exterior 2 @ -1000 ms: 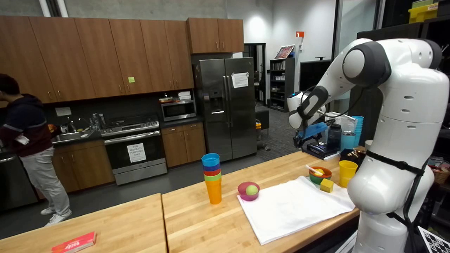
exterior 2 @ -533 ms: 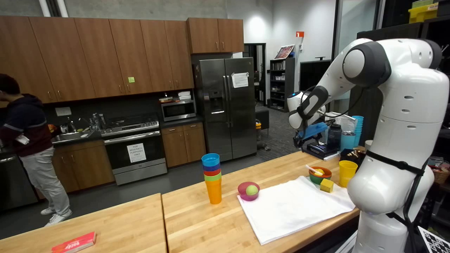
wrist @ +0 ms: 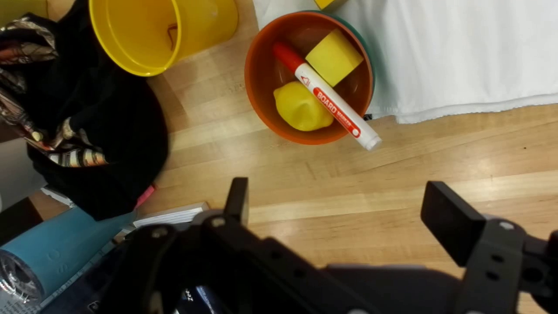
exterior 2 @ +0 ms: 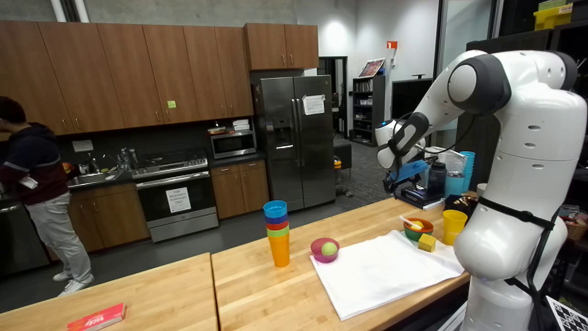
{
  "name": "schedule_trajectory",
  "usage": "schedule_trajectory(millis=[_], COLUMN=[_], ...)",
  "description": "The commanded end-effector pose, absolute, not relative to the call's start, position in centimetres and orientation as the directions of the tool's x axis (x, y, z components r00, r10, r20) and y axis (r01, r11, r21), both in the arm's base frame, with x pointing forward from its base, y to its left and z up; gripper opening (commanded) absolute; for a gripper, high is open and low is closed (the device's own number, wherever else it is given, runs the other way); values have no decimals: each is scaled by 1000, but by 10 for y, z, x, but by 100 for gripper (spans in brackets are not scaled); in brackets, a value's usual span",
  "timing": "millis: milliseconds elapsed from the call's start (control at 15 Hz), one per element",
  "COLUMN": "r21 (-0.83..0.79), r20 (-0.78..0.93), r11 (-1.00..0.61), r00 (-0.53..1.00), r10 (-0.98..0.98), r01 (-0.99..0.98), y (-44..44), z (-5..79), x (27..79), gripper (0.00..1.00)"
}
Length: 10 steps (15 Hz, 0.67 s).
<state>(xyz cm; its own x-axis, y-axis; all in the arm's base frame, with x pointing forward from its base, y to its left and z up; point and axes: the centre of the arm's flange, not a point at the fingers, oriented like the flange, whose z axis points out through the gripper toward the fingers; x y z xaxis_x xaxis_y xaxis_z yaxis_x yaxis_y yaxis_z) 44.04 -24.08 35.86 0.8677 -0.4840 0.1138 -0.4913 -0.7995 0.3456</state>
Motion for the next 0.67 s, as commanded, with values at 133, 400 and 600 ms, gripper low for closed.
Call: schedule_trajectory(millis=[133, 400, 600], r21=[346, 348, 363], r20=[114, 103, 74], r11=[-799, -801, -764], r00=[868, 869, 834], r10=[-484, -484, -546], r01=[-491, -488, -533], y=[-241, -236, -240], z=[359, 357, 354], x=[440, 443, 443], gripper=[100, 100, 100])
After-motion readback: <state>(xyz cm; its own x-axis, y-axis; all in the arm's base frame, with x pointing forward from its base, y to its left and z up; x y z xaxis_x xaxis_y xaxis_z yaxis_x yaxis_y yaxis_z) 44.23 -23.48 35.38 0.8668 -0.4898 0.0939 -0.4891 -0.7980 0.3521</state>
